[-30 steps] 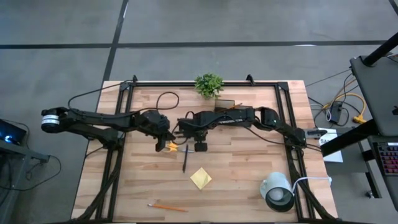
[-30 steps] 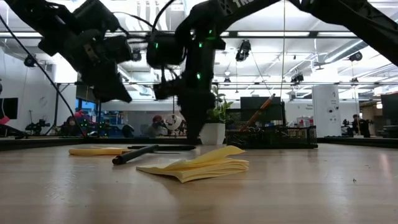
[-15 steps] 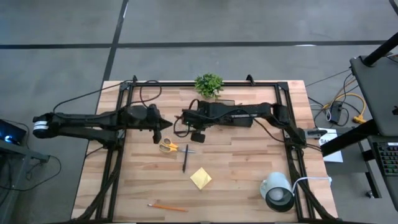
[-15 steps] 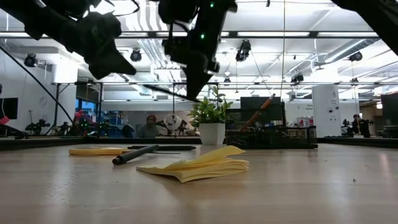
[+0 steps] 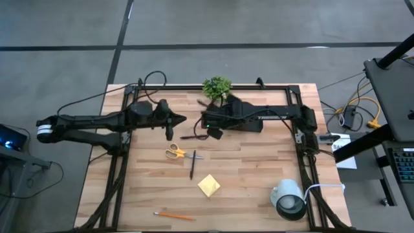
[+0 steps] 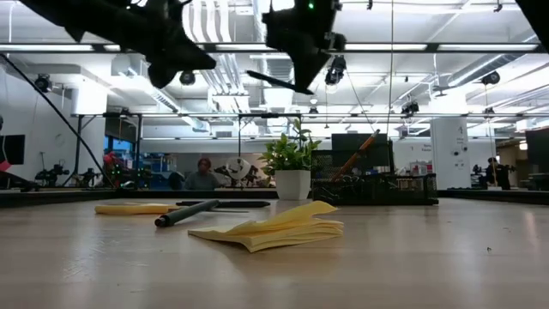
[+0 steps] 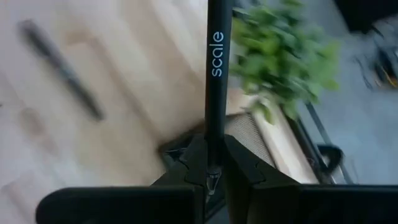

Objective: Pick and place office supplies into organizer
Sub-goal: Put the middle black pen into the desk organizer

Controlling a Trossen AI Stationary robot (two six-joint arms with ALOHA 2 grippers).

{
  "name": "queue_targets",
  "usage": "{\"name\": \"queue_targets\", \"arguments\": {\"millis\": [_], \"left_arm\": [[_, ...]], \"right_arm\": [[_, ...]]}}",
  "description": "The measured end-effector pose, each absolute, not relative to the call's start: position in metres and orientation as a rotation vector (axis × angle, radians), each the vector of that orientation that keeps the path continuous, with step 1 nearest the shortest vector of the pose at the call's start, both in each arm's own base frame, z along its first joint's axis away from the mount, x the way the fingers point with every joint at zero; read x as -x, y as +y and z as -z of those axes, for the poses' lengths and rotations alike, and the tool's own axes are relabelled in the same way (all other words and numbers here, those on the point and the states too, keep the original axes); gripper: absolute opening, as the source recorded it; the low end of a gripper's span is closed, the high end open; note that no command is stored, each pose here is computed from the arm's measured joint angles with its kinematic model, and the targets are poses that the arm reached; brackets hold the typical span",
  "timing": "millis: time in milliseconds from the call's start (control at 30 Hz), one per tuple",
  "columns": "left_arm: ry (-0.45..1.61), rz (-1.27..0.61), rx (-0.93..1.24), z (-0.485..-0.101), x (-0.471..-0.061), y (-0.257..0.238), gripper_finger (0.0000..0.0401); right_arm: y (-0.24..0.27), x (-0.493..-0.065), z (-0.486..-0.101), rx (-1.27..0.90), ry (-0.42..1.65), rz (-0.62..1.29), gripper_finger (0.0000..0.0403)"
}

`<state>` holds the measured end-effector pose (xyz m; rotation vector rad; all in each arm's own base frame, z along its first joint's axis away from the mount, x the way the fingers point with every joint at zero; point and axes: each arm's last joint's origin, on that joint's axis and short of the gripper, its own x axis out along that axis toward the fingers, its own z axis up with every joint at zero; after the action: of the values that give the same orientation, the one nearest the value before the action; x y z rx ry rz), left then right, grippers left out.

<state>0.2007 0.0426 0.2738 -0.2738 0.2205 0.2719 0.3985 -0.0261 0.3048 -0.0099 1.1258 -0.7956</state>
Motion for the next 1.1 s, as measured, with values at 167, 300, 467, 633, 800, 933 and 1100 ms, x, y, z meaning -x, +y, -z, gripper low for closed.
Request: {"name": "queue_targets", "arguments": {"millis": [167,300,467,633,800,933,1100], "left_arm": [[0.263,-0.285,0.278,-0.272,-0.216,0.048,0.0000],[0.271,-0.339,0.307,-0.271,-0.224,0.061,0.0000],[0.135,-0.270,0.445,-0.281,-0.228,0.089,0.0000],[0.047,-0.170,0.518,-0.282,-0.238,0.116,0.0002],[0.059,-0.132,0.614,-0.268,-0.260,0.138,0.0034],[0.034,-0.088,0.673,-0.261,-0.277,0.150,0.0073],[-0.062,-0.030,0.667,-0.275,-0.292,0.158,0.0122]], "right_arm": [[-0.039,-0.375,-0.308,-0.040,1.084,0.913,0.0013],[-0.034,-0.357,-0.305,-0.007,1.104,0.898,0.0013],[-0.027,-0.341,-0.302,-0.045,1.095,0.920,0.0013],[-0.023,-0.337,-0.288,0.002,1.101,0.938,0.0013],[-0.030,-0.339,-0.280,-0.016,0.989,0.938,0.0013],[-0.032,-0.338,-0.273,-0.017,0.986,0.937,0.0013],[-0.033,-0.338,-0.272,-0.009,0.989,0.935,0.0013]]}}
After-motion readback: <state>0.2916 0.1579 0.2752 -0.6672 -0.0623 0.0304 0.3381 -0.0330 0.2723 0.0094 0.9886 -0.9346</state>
